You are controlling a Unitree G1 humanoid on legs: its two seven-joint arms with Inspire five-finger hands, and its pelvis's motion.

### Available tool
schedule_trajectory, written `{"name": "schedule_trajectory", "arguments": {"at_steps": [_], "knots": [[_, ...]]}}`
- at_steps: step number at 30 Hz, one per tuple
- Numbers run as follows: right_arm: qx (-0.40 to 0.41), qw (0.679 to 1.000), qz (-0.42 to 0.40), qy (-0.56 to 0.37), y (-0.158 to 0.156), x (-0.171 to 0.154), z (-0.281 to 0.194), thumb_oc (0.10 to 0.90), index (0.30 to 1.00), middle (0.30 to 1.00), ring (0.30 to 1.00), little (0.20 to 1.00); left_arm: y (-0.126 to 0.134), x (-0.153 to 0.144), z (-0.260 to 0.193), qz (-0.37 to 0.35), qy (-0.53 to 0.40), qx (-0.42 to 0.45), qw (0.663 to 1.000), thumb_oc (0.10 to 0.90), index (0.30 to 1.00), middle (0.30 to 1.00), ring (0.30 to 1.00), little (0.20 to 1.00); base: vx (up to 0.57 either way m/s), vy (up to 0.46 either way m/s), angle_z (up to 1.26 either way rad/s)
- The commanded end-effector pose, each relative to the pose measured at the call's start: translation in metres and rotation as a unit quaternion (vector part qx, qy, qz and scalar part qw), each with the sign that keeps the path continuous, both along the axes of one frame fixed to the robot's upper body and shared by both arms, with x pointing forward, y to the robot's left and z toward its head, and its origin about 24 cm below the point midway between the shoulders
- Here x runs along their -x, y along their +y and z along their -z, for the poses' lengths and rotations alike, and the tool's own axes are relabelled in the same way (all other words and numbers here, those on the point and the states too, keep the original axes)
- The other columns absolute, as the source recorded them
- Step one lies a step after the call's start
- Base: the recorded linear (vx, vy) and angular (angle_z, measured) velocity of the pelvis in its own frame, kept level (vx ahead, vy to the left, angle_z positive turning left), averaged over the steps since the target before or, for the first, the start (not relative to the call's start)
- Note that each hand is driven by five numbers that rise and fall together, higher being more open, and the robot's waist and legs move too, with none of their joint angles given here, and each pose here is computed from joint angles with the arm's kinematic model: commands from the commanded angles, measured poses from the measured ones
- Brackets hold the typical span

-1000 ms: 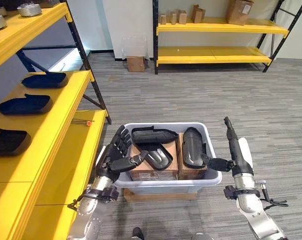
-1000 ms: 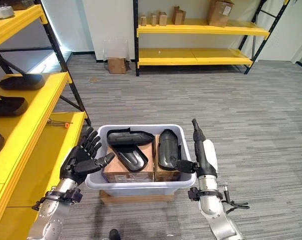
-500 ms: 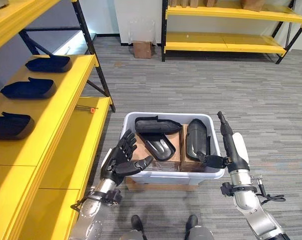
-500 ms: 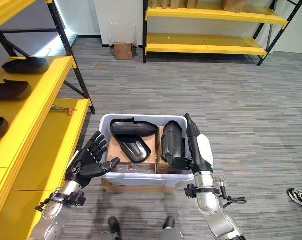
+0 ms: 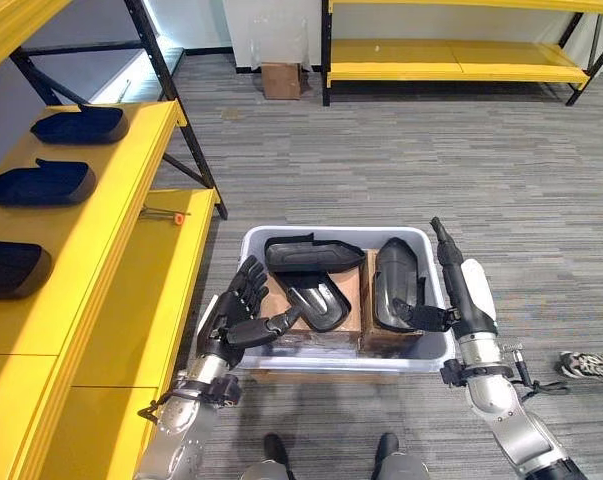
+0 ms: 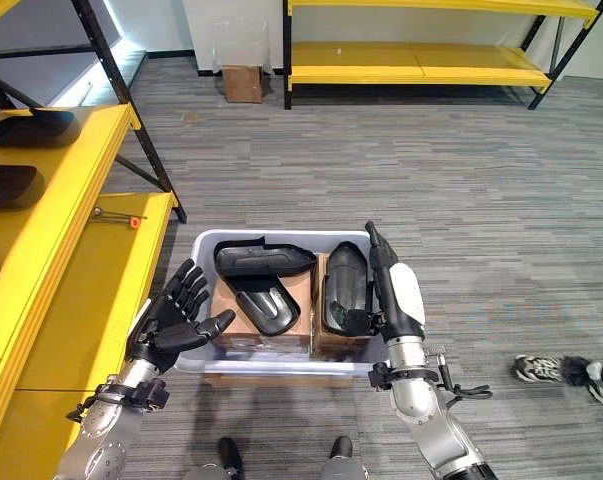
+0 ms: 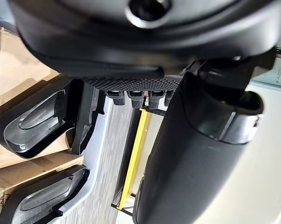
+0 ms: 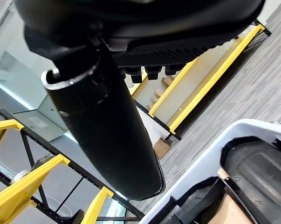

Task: Move parts from the plastic box to the shelf.

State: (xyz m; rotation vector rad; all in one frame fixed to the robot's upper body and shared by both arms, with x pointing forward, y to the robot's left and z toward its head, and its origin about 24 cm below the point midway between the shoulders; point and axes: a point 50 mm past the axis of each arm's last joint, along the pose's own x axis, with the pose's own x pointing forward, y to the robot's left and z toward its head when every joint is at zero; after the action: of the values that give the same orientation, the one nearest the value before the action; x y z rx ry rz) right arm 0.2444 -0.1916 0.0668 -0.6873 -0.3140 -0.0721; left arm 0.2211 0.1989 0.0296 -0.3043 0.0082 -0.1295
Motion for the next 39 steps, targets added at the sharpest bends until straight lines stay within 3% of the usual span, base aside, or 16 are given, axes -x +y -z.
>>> {"name": "schedule_trajectory", "arguments": {"at_steps": [1, 8, 13, 26, 39], "knots": [[0.01, 0.992, -0.045, -0.121, 0.01, -0.013, -0.046, 0.9, 1.0, 1.0, 1.0, 1.0, -0.008, -0.014, -0.057, 0.042, -0.143, 0.005, 0.989, 0.9, 1.0, 1.0, 1.0, 1.0, 0.12, -0.133, -0.01], [0.038, 0.99, -0.079, -0.113, 0.012, -0.012, -0.046, 0.9, 1.0, 1.0, 1.0, 1.0, -0.009, -0.021, -0.062, 0.027, -0.147, 0.021, 0.989, 0.9, 1.0, 1.0, 1.0, 1.0, 0.07, -0.171, 0.01], [-0.003, 0.993, -0.095, -0.07, 0.016, -0.019, -0.039, 0.9, 1.0, 1.0, 1.0, 1.0, -0.008, -0.024, -0.056, -0.01, -0.138, 0.014, 0.99, 0.9, 1.0, 1.0, 1.0, 1.0, 0.09, 0.081, 0.01], [-0.016, 0.996, -0.078, -0.035, 0.006, -0.009, -0.028, 0.9, 1.0, 1.0, 1.0, 1.0, -0.003, -0.018, -0.048, 0.026, -0.125, -0.007, 0.992, 0.9, 1.0, 1.0, 1.0, 1.0, 0.09, 0.179, -0.2], [0.065, 0.994, -0.052, -0.074, 0.011, -0.032, -0.044, 0.9, 1.0, 1.0, 1.0, 1.0, -0.008, -0.025, -0.063, 0.042, -0.146, -0.005, 0.988, 0.9, 1.0, 1.0, 1.0, 1.0, -0.04, -0.04, -0.04]]}}
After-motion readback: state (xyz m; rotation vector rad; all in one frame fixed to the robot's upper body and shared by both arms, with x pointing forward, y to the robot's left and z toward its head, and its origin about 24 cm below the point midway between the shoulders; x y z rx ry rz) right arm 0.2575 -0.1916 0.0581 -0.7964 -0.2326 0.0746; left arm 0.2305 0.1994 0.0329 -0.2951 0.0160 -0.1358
